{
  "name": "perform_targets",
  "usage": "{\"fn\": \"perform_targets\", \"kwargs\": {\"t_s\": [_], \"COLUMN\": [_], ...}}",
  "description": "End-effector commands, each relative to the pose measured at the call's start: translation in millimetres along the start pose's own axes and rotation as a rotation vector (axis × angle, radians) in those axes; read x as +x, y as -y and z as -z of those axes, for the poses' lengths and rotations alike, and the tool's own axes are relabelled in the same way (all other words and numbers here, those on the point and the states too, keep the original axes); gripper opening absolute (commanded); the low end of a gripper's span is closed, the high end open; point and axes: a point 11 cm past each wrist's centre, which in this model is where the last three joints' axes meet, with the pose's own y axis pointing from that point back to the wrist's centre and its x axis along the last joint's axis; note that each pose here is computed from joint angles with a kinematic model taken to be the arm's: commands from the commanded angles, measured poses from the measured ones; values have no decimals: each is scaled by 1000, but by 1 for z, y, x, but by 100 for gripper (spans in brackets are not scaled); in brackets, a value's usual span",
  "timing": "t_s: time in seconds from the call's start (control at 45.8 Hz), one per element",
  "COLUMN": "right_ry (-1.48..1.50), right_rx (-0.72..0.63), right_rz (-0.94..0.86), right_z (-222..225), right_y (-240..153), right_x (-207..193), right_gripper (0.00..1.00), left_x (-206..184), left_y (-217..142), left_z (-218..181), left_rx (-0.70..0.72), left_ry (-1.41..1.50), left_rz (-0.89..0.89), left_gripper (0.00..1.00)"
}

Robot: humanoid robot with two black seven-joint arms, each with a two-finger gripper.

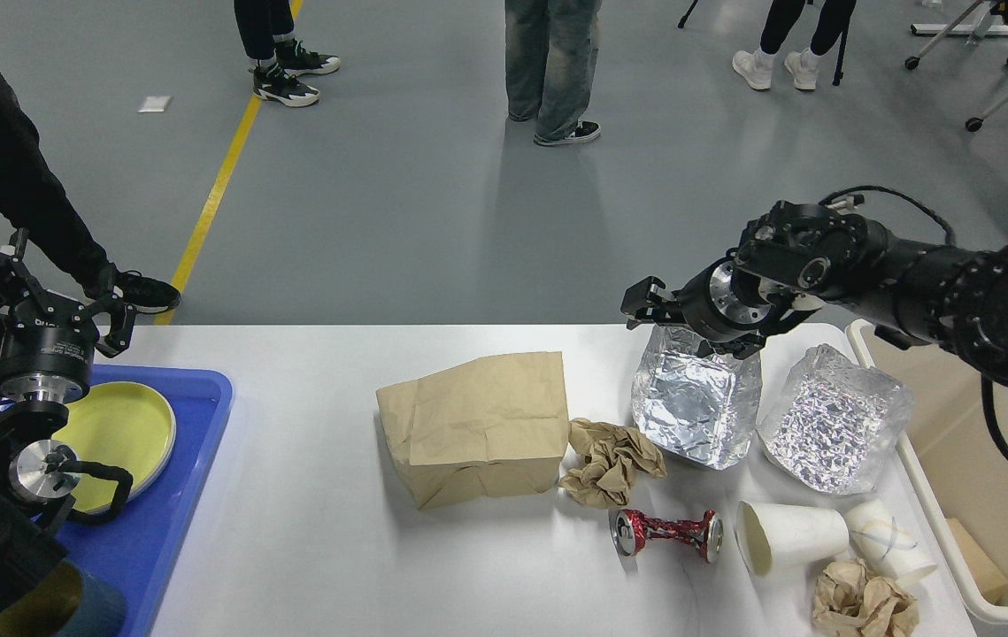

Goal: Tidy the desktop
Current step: 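Raise the right gripper from the bin and move it over the paper bag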

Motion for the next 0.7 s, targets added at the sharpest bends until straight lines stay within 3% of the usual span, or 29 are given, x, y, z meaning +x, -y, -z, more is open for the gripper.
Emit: {"fn": "perform_targets", "kwargs": {"t_s": [0.0, 0.219, 0.415, 0.568, 0.678], "right_ry": [-84, -202, -321, -332, -303], "right_rx": [-26, -77, -84, -57, -66], "right_rz": [-16, -72, 106, 182, 212], "right_z": [29, 51, 80, 87, 71], "right_y": [-10, -46, -99, -94, -66], "right_x": [3, 24, 7, -11, -22], "right_gripper": [100, 100, 100, 100, 100], "left_x": [0, 0, 0, 0, 0], "left_y": [0, 0, 0, 0, 0], "left_z": [0, 0, 0, 0, 0], "left_rx": [1, 1, 0, 0, 0], "left_ry": [1, 1, 0, 0, 0], "left_rz": [-1, -1, 0, 0, 0], "left_gripper": [96, 96, 96, 96, 96]}}
